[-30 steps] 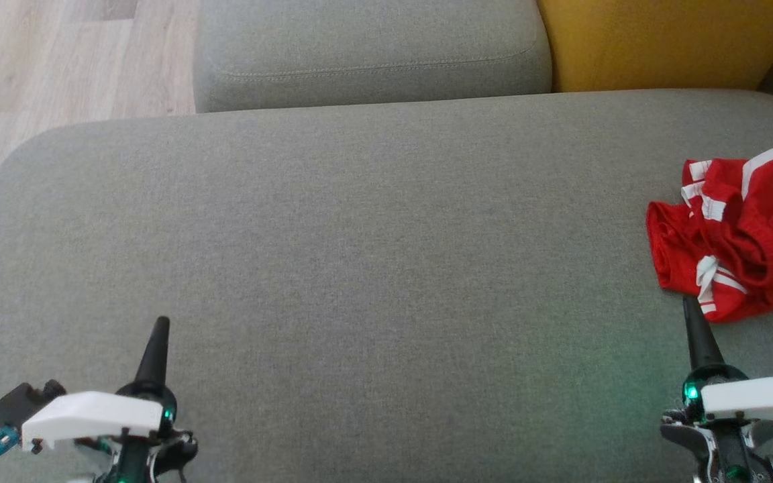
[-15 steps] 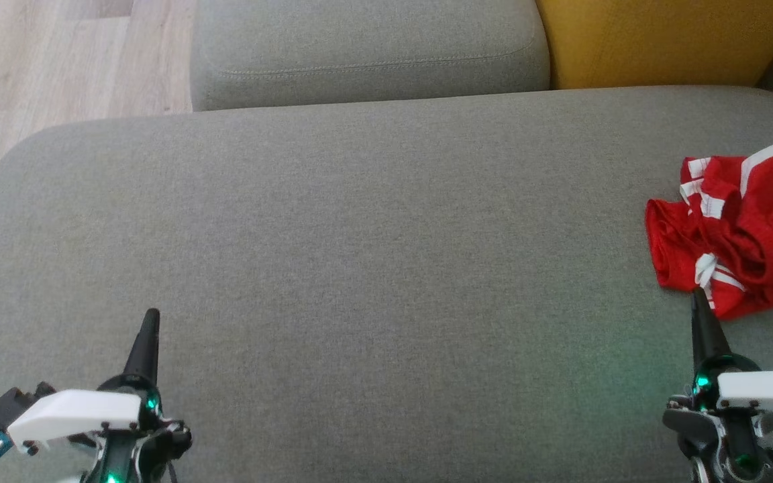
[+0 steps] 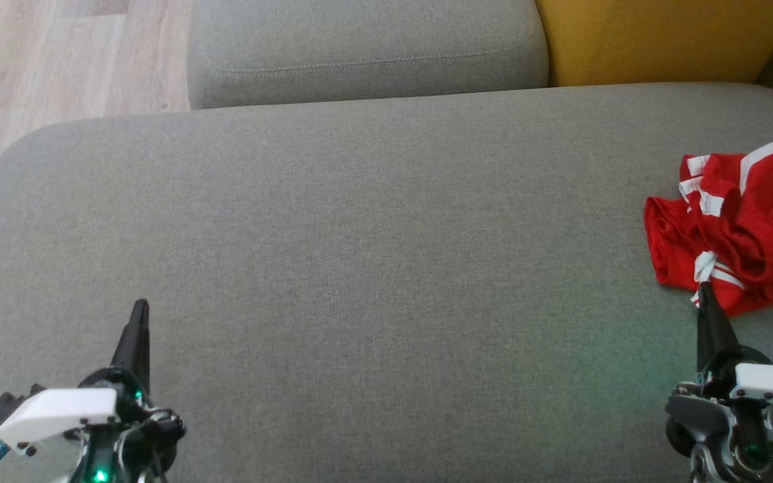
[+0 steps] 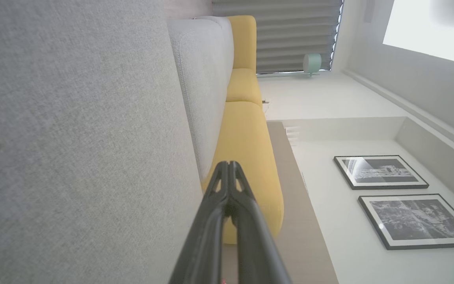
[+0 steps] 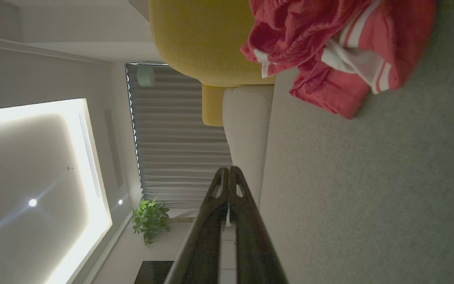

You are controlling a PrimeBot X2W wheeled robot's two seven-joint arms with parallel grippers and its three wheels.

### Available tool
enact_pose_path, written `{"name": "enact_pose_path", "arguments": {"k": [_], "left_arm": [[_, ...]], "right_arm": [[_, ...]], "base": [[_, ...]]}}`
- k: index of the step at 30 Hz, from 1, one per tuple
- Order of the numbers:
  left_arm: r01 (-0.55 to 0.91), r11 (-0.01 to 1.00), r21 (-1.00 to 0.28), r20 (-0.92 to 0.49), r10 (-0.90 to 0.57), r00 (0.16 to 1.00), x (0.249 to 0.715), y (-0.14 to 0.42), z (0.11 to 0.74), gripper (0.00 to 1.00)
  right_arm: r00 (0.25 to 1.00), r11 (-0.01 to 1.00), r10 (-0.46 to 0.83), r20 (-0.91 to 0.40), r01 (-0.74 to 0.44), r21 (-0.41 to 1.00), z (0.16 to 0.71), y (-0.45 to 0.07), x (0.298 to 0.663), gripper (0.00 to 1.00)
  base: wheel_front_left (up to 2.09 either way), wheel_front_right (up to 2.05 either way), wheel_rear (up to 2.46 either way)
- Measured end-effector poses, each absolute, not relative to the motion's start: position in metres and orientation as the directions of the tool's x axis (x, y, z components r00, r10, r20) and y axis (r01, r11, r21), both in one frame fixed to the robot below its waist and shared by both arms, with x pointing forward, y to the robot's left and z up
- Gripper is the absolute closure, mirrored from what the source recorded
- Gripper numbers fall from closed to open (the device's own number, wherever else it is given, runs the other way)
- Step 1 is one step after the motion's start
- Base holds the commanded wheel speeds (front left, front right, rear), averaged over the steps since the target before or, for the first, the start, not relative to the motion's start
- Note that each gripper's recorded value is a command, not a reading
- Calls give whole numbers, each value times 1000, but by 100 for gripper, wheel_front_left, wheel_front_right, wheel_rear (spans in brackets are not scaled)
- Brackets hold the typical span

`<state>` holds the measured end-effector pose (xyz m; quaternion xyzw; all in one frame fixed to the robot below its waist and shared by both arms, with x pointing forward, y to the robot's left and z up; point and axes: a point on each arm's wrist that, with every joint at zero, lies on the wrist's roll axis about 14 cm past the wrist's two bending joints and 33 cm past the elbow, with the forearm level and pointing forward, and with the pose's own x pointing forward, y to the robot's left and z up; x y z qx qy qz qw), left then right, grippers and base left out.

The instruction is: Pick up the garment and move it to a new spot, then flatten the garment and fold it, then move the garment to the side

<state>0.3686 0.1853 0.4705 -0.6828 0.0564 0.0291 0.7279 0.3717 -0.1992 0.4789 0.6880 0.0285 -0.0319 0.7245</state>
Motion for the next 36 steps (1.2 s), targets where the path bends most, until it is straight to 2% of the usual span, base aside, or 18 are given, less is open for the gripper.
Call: {"name": "enact_pose_path", "arguments": {"k": [6, 36], "left_arm": [[-95, 0, -995, -95, -27, 995, 374, 188, 477, 100], [-94, -6, -996, -94, -28, 995, 374, 188, 477, 100]], "right_arm": [[996, -17, -23, -86, 86, 996, 478, -203, 373, 100], [996, -18, -29, -87, 87, 996, 477, -205, 373, 100]], "base": [[0, 0, 0], [0, 0, 0]]}}
